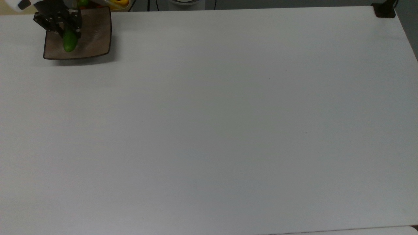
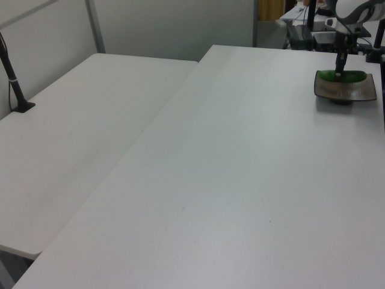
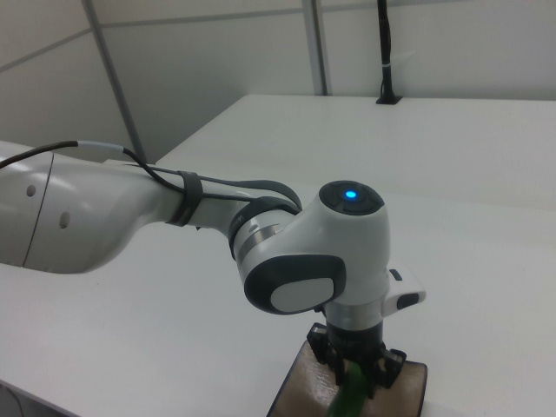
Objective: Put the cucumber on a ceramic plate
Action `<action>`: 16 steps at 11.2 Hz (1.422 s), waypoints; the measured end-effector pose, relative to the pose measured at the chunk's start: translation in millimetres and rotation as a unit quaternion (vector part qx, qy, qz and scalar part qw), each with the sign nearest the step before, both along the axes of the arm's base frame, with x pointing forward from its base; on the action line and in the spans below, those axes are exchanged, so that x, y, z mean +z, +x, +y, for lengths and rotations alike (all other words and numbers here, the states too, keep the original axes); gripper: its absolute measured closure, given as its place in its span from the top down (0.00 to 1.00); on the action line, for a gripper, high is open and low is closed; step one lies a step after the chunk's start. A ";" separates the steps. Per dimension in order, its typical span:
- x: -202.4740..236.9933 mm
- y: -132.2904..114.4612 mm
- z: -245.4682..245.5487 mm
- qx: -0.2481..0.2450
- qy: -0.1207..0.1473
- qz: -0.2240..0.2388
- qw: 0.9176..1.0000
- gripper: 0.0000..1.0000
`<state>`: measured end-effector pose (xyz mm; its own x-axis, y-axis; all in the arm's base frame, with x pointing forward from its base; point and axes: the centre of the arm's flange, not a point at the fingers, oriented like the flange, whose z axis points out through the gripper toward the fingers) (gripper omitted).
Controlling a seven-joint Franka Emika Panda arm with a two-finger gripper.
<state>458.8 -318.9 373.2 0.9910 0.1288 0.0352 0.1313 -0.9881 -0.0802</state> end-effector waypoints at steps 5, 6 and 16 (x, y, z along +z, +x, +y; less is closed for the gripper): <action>1.1 3.3 1.7 0.001 -0.001 -0.001 1.000 1.00; 7.3 5.5 1.5 -0.006 0.000 -0.001 1.000 1.00; 207.1 57.7 147.4 -0.075 0.102 0.069 0.990 1.00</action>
